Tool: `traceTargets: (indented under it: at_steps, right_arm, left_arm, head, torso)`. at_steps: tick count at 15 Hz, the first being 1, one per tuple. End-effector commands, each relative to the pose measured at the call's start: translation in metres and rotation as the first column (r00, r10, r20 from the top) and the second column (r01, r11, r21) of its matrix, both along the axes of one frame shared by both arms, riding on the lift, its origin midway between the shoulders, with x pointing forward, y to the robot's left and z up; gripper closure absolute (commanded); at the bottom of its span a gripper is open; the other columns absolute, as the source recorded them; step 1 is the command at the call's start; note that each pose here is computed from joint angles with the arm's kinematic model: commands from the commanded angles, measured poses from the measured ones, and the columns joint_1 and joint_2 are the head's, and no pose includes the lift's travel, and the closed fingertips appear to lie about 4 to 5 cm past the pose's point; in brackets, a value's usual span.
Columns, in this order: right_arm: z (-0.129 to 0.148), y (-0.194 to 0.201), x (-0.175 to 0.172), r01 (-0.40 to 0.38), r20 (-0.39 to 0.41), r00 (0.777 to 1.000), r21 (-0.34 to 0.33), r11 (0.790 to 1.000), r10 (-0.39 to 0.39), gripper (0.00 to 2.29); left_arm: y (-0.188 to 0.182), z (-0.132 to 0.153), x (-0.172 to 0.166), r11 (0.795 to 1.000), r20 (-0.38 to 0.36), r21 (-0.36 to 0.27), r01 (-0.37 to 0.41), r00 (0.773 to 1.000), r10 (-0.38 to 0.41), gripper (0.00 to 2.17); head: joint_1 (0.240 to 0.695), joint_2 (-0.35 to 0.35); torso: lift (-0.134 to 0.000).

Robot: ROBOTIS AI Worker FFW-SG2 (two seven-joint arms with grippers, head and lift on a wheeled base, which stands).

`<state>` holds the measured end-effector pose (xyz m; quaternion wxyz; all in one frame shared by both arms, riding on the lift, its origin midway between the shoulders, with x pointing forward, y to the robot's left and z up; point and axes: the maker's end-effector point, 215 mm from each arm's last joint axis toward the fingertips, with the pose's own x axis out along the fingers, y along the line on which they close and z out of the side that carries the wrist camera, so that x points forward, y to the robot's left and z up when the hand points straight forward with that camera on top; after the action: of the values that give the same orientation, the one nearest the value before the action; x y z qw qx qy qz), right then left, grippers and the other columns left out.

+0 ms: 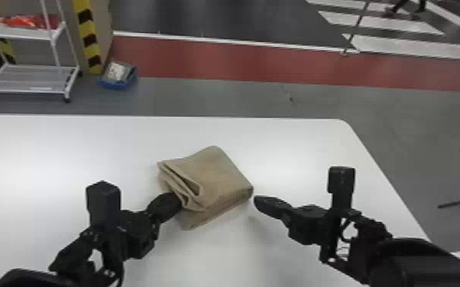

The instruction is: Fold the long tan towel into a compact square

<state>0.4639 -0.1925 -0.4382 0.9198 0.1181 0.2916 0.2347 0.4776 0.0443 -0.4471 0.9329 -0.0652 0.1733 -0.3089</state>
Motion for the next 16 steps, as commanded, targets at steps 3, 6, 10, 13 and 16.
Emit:
traceTargets:
  at_steps: [3,6,10,13,16]
  right_arm:
    - [-0.006,0.023,0.021,-0.026,-0.048,0.999,-0.011,1.000,0.025,2.19]
    - [-0.005,0.022,0.048,-0.021,-0.051,0.999,-0.044,0.999,0.019,2.19]
    - [-0.005,0.025,0.094,-0.033,-0.070,0.997,-0.106,0.994,0.026,2.19]
    - [0.005,0.039,0.134,-0.051,-0.045,0.998,-0.137,0.989,0.045,2.18]
    - [0.021,0.066,0.153,-0.090,0.031,0.995,-0.144,0.986,0.095,2.18]
  left_arm:
    - [0.012,0.004,-0.005,1.000,0.000,0.001,-0.014,1.000,0.014,2.00]
    - [0.044,0.019,-0.013,0.998,0.012,0.004,-0.061,0.998,0.061,2.00]
    - [0.119,0.059,-0.019,0.982,0.086,0.018,-0.187,0.979,0.184,2.00]
    - [0.131,0.068,-0.023,0.978,0.107,0.021,-0.209,0.973,0.206,2.00]
    - [0.128,0.065,-0.024,0.979,0.104,0.016,-0.205,0.974,0.203,2.00]
  head:
    - [0.695,-0.158]
    - [0.695,-0.133]
    - [0.695,-0.057]
    - [0.695,-0.007]
    - [0.695,0.027]
  torso:
    - [-0.123]
    - [-0.123]
    - [-0.123]
    - [-0.123]
    - [-0.123]
